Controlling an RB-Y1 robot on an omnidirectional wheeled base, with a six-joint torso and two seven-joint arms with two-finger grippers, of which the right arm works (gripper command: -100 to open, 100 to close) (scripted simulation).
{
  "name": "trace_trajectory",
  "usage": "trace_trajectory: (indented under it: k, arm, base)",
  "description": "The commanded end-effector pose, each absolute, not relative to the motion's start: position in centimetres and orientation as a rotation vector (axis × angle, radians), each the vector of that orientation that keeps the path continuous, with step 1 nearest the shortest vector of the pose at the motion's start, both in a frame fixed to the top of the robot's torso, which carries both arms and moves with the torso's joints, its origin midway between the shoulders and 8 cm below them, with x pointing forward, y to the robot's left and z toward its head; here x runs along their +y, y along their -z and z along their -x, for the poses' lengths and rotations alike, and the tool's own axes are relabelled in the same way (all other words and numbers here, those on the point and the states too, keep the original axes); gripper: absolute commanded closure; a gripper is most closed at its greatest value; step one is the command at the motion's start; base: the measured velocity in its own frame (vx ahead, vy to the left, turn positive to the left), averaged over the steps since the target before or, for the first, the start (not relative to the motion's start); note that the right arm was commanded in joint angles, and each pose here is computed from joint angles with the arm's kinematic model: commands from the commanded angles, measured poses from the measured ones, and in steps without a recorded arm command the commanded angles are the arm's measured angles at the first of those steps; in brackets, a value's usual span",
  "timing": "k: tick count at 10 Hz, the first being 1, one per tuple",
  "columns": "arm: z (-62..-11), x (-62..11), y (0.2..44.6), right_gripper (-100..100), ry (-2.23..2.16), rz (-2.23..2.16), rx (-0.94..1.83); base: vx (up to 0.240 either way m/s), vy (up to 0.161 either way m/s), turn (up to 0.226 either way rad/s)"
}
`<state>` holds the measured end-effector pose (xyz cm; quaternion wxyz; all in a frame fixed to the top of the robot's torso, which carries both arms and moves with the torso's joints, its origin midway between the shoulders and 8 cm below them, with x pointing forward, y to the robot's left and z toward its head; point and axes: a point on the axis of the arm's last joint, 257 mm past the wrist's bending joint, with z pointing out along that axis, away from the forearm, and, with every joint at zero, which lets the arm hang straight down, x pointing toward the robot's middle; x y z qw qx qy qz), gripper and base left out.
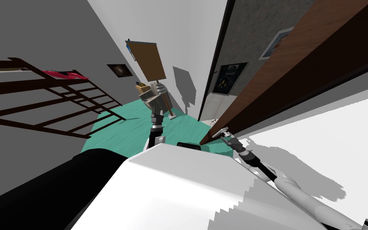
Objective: Pull the door open
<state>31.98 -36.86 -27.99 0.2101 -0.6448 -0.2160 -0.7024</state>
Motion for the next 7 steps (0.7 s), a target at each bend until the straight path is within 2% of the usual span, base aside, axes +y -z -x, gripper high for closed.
trace_trajectory:
  k: [1,2,7]
  arm:
    - [-30.6,-34.6,29.2,100,1.898,1.773,-0.586]
    - [-31.5,-37.2,28.3,100,1.951,1.792,-0.597]
    - [-29.9,-38.2,28.8,100,1.944,1.799,-0.589]
  base:
    - [-0.006,-0.006,-0.021]
    - [0.021,-0.020,0.037]
    - [0.015,0.001,0.030]
